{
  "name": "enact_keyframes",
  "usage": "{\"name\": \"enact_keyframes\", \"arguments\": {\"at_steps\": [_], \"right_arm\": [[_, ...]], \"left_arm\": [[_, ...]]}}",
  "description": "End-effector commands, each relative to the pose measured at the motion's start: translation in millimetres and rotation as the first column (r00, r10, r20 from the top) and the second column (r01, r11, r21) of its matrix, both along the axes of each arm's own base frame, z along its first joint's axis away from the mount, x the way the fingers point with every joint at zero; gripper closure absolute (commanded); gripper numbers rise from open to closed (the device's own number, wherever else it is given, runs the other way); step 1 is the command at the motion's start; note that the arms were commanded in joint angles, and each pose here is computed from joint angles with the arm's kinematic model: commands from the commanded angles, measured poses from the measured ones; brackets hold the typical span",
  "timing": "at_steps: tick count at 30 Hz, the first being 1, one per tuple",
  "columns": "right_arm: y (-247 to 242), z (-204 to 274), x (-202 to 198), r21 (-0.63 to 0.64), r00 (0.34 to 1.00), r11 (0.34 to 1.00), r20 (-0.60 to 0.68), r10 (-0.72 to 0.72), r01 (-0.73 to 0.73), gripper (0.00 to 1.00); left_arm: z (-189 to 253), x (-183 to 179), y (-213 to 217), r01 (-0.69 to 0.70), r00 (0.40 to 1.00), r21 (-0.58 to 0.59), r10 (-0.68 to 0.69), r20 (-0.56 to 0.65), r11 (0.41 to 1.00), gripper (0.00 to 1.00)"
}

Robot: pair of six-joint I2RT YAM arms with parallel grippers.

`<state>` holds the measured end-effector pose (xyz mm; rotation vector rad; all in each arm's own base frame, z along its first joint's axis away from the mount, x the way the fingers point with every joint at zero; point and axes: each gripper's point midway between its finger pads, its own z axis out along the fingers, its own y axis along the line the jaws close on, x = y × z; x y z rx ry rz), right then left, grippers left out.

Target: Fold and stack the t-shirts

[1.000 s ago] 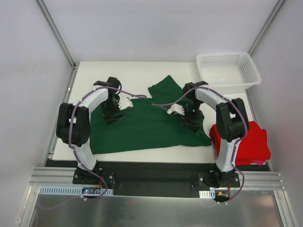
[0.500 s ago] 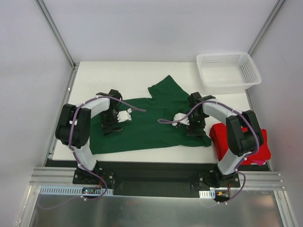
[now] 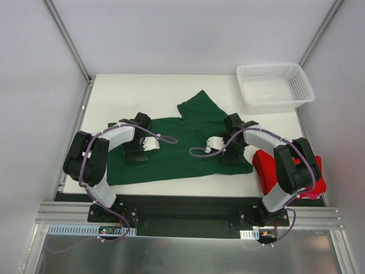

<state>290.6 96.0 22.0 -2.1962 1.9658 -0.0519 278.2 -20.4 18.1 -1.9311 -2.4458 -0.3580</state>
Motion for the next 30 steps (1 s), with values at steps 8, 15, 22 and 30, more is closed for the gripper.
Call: {"name": "enact_keyframes", "arguments": {"at_steps": [8,15,22,30], "right_arm": [[-6.0,5.1,-50.8,-0.02,0.988,0.999,-0.148,0.037,-0.041,0.0],[-13.0,11.2,-82.4,-0.038,0.966,0.996,-0.247,0.07,-0.082,0.0],[-14.5,5.5,-97.9,-0.037,0.955,0.994,-0.284,0.084,-0.099,0.0],[-11.5,1.7,-106.0,-0.045,0.934,0.992,-0.346,0.092,-0.114,0.0]], "left_arm": [[-28.5,-10.5,8.1,0.047,0.998,0.012,-0.048,0.034,0.999,0.01],[-24.1,-33.1,7.9,0.062,0.998,-0.01,-0.062,0.015,0.998,0.01],[-22.2,-63.9,5.6,0.066,0.993,-0.05,-0.07,-0.098,0.997,0.01],[-23.8,-84.5,-2.7,0.008,0.975,-0.092,-0.028,-0.22,0.996,0.01]]}}
